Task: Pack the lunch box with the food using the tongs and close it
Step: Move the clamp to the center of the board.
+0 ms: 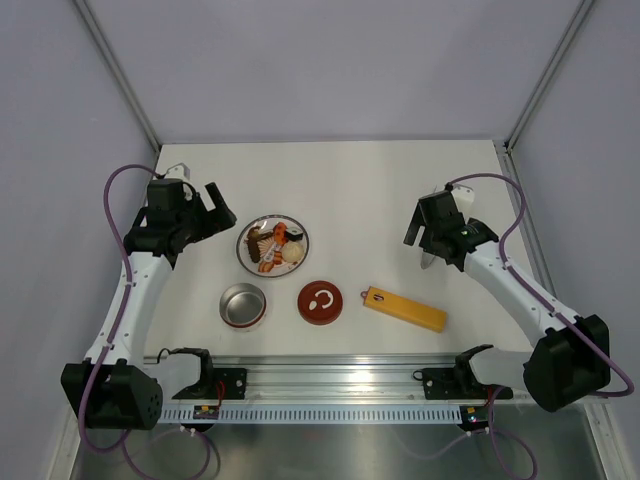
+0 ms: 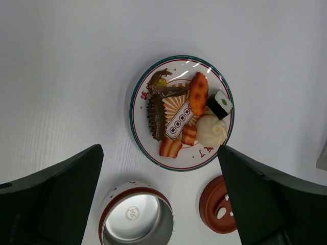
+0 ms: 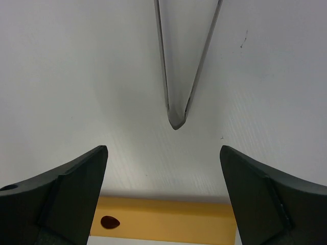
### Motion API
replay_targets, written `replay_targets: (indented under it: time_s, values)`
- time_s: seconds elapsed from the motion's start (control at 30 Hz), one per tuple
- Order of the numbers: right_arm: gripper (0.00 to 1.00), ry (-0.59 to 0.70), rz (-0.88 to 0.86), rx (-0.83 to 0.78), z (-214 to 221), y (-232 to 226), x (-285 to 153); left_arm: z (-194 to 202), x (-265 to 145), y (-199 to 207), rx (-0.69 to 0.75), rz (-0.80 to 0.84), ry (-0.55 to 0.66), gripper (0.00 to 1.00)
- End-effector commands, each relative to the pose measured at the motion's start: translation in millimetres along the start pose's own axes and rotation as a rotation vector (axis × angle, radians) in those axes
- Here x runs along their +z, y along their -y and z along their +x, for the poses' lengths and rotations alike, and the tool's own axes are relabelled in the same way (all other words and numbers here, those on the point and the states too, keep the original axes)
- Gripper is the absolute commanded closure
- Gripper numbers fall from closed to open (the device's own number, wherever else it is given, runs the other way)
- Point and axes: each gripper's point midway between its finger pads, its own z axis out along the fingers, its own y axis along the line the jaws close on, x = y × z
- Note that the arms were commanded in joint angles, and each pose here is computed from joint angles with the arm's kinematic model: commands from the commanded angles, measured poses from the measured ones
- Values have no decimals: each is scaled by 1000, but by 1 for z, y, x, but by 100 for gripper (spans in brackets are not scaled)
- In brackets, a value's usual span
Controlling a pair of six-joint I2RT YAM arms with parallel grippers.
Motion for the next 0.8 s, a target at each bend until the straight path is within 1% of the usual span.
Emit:
replay_targets:
  time_s: [0.0,0.13,0.37,0.47,0.63,0.7,0.77]
  values:
    - [1,26,-18,27,-5,-4,-1,-16,-11,13,26,52,44,1]
    - [1,24,-6,22,-5,-1,-3,-13,-9,15,25,63,34,1]
    - [0,14,-59,17,0,-9,-2,-12,-10,14,33,54,41,1]
    - [1,26,-6,15,-4,-1,0,-10,-8,12,30,45,36,1]
    - [1,11,74,-15,-8,7,9,-8,-4,15,21,48,6,1]
    - [1,-7,82,-21,-7,9,16,-8,-3,17,24,54,8,1]
    - [0,-37,72,12,-10,13,27,-8,-3,18,24,56,7,1]
